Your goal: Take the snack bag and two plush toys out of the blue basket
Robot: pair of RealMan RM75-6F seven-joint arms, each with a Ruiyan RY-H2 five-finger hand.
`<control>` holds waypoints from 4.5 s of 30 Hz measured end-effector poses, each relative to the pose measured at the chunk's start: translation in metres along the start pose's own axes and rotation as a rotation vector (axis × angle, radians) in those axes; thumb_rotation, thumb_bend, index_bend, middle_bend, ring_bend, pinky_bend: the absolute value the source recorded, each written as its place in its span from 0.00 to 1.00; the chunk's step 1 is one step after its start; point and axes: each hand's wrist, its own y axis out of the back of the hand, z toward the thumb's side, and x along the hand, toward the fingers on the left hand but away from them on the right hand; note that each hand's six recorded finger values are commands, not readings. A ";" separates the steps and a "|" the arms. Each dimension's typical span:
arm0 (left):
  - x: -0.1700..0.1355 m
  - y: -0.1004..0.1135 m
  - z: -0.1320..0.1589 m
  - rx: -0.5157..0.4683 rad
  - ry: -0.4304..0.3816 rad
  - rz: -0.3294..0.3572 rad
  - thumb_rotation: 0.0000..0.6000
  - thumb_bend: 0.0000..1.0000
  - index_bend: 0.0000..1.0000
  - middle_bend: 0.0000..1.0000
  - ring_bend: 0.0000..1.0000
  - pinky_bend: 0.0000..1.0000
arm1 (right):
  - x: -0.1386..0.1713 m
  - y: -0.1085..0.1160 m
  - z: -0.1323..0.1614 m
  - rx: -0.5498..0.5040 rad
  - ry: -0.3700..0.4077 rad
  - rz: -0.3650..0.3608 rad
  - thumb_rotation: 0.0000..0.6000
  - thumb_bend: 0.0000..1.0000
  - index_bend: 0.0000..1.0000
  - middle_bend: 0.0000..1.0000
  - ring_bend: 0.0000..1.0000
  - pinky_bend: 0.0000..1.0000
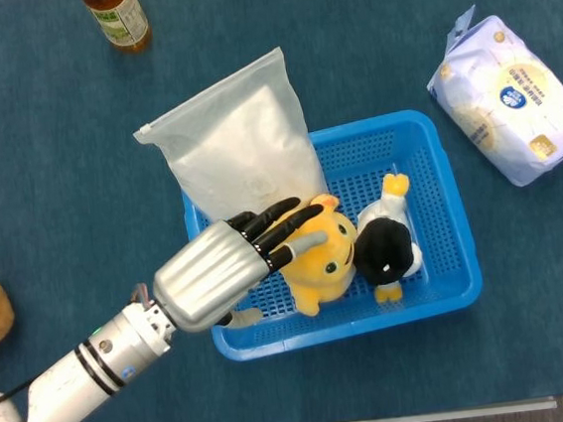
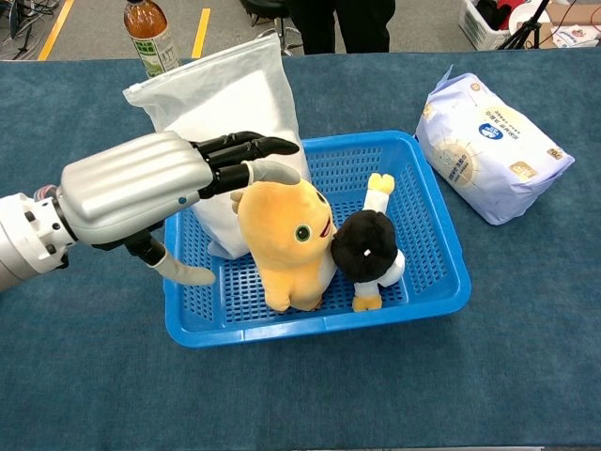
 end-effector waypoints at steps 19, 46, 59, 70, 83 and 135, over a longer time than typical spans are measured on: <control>0.042 -0.011 0.002 0.045 -0.058 -0.051 1.00 0.10 0.09 0.00 0.02 0.34 | 0.012 -0.019 -0.010 -0.027 -0.038 0.047 1.00 0.00 0.00 0.07 0.16 0.52; 0.049 -0.018 0.001 0.205 -0.045 -0.072 1.00 0.10 0.40 0.40 0.34 0.48 | 0.019 -0.024 -0.012 -0.039 -0.049 0.051 1.00 0.00 0.00 0.07 0.16 0.52; 0.048 -0.006 0.007 0.172 -0.077 0.095 1.00 0.14 0.69 0.76 0.60 0.71 | 0.022 -0.026 -0.013 -0.043 -0.053 0.055 1.00 0.00 0.00 0.07 0.16 0.52; 0.016 0.021 -0.009 0.164 0.027 0.159 1.00 0.16 0.74 0.81 0.62 0.74 | 0.025 -0.025 -0.017 -0.047 -0.062 0.041 1.00 0.00 0.00 0.07 0.16 0.52; -0.054 0.053 -0.038 0.466 0.393 -0.069 1.00 0.21 0.79 0.86 0.63 0.75 | 0.024 -0.029 -0.014 -0.055 -0.058 0.045 1.00 0.00 0.00 0.07 0.16 0.52; -0.148 0.048 -0.141 0.166 0.799 0.348 1.00 0.01 0.39 0.41 0.32 0.46 | 0.077 -0.005 0.032 -0.022 -0.005 0.184 1.00 0.00 0.02 0.17 0.16 0.52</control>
